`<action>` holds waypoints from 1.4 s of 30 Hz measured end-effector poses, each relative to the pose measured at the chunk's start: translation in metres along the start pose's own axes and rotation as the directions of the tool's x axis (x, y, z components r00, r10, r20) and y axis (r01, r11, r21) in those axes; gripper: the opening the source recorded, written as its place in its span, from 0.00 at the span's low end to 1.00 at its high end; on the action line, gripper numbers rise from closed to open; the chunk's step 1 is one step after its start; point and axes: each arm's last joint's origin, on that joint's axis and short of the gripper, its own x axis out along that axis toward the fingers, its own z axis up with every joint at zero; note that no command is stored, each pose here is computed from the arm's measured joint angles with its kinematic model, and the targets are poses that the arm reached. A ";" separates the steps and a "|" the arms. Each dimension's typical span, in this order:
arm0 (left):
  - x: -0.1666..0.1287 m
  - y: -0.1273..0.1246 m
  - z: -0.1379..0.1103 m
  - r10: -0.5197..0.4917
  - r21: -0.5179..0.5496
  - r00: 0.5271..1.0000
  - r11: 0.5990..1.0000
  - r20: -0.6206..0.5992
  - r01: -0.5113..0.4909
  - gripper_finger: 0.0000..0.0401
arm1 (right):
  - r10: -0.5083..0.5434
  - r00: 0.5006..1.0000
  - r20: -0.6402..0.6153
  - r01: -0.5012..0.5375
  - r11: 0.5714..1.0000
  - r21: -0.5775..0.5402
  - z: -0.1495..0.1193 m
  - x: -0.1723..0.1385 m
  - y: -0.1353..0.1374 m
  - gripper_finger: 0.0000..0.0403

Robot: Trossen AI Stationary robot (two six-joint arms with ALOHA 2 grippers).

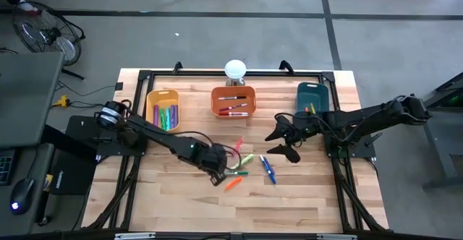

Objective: Pick & Place Markers
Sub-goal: Put the orange pen into the blue bin

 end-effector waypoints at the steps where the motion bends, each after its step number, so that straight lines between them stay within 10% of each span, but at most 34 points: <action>1: 0.000 -0.003 0.001 -0.035 0.021 0.999 0.999 0.004 0.035 0.00 | -0.001 1.000 -0.003 0.001 1.000 0.005 0.000 0.000 0.000 0.63; 13: -0.003 -0.020 0.004 -0.188 0.074 0.981 0.980 0.055 0.184 0.02 | -0.004 1.000 -0.002 0.004 1.000 -0.013 0.000 0.000 0.000 0.63; 28: -0.010 -0.032 0.012 -0.292 0.036 0.952 0.956 0.097 0.290 0.39 | -0.009 1.000 -0.016 0.009 1.000 -0.018 -0.002 0.000 -0.001 0.63; 42: 0.010 -0.075 0.036 0.107 0.070 0.991 0.992 -0.078 -0.102 0.39 | -0.016 0.998 -0.053 0.015 1.000 -0.012 -0.005 0.000 -0.002 0.63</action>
